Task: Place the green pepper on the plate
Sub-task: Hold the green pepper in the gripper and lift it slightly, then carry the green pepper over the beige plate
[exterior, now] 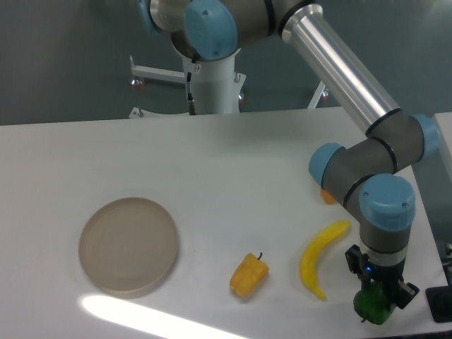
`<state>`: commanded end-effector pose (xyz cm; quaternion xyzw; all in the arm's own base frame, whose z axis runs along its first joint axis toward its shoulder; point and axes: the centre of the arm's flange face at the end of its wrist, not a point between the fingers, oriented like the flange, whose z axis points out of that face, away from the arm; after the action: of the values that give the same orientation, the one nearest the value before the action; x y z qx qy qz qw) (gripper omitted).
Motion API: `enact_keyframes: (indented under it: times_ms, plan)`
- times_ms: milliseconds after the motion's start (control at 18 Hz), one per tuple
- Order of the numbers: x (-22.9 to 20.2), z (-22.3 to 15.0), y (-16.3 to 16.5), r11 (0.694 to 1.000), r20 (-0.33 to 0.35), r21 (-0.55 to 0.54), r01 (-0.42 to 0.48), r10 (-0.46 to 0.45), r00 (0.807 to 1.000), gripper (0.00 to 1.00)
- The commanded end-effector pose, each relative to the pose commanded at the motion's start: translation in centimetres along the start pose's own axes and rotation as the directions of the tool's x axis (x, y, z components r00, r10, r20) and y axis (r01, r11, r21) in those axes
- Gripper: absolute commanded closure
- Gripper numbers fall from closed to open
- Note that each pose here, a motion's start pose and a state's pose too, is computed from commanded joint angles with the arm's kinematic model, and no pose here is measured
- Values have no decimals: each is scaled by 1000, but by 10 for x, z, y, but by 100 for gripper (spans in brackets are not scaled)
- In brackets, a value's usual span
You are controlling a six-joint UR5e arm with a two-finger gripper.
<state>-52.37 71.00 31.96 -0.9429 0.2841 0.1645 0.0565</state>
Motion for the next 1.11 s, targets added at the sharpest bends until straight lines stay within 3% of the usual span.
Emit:
enact_keyframes:
  times_ms: [222, 333, 667, 889, 1111]
  plan:
    - [3, -5, -3, 1000, -6, 8, 3, -3, 1000, 70]
    - [10, -13, -21, 1000, -7, 17, -14, 14, 1000, 70]
    - [49, -47, -34, 1000, -85, 11, -14, 15, 996, 70]
    - [96, -91, -69, 998, -179, -12, 67, -68, 981, 70]
    - [150, -136, -112, 973, -207, -12, 231, -228, 951, 70]
